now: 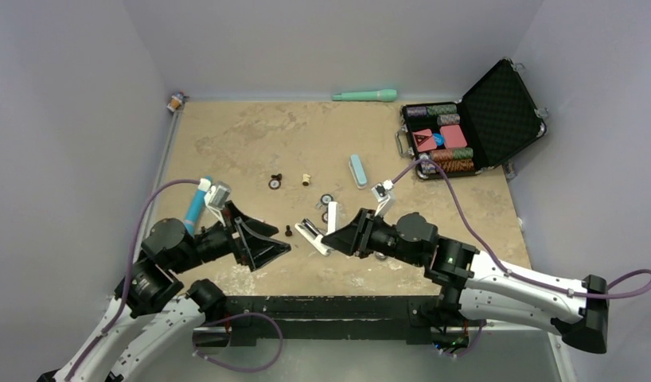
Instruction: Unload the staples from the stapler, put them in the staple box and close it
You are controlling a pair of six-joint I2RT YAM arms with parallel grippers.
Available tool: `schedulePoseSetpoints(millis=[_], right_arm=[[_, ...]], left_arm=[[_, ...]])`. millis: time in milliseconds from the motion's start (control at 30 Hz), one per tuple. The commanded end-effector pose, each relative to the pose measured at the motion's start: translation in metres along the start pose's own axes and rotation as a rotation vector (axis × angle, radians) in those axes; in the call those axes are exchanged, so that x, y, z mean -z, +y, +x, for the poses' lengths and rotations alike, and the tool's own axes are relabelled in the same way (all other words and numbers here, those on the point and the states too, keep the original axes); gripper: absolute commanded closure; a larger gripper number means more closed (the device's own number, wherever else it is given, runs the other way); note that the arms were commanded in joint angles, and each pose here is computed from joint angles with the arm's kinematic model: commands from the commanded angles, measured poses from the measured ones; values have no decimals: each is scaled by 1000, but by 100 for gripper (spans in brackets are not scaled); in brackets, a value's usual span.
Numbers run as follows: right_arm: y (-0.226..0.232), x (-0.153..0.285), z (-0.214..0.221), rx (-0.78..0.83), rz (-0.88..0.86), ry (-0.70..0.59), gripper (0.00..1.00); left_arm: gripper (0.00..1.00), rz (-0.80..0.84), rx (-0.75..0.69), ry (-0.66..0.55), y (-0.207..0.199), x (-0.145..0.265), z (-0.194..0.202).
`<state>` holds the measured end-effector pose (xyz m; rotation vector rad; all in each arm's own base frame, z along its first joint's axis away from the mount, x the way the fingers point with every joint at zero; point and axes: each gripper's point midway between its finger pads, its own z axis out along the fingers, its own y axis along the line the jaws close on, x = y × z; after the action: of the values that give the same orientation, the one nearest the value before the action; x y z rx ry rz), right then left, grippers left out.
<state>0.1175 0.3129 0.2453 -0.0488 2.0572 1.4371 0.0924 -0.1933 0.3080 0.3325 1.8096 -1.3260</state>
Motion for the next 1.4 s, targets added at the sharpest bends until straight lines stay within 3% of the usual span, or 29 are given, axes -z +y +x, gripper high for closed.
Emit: schedulePoseSetpoints(millis=[0,233,433,733,967,1367], right_arm=[[38,19,-30,-74,-126,-116,100],[61,52,-50,-95,-198,-179,100],[73,58,-54,-100,-235,-179,100],[103,57,-60,-103,-340,-176,100],[114,64,-69,-101,-354,-197,100],[118,49,-60,-128,-364,-175,100]], left_arm=[[0,185,75,-41,-25,-15,-10],[0,377,111,-142,-45,-19,-21],[0,444,138,-193,-48,-28,-30],[5,390,193,-226,-32,-44,-34],[3,308,219,-234,-13,-48,-27],[7,404,259,-275,-19,-58,-33]])
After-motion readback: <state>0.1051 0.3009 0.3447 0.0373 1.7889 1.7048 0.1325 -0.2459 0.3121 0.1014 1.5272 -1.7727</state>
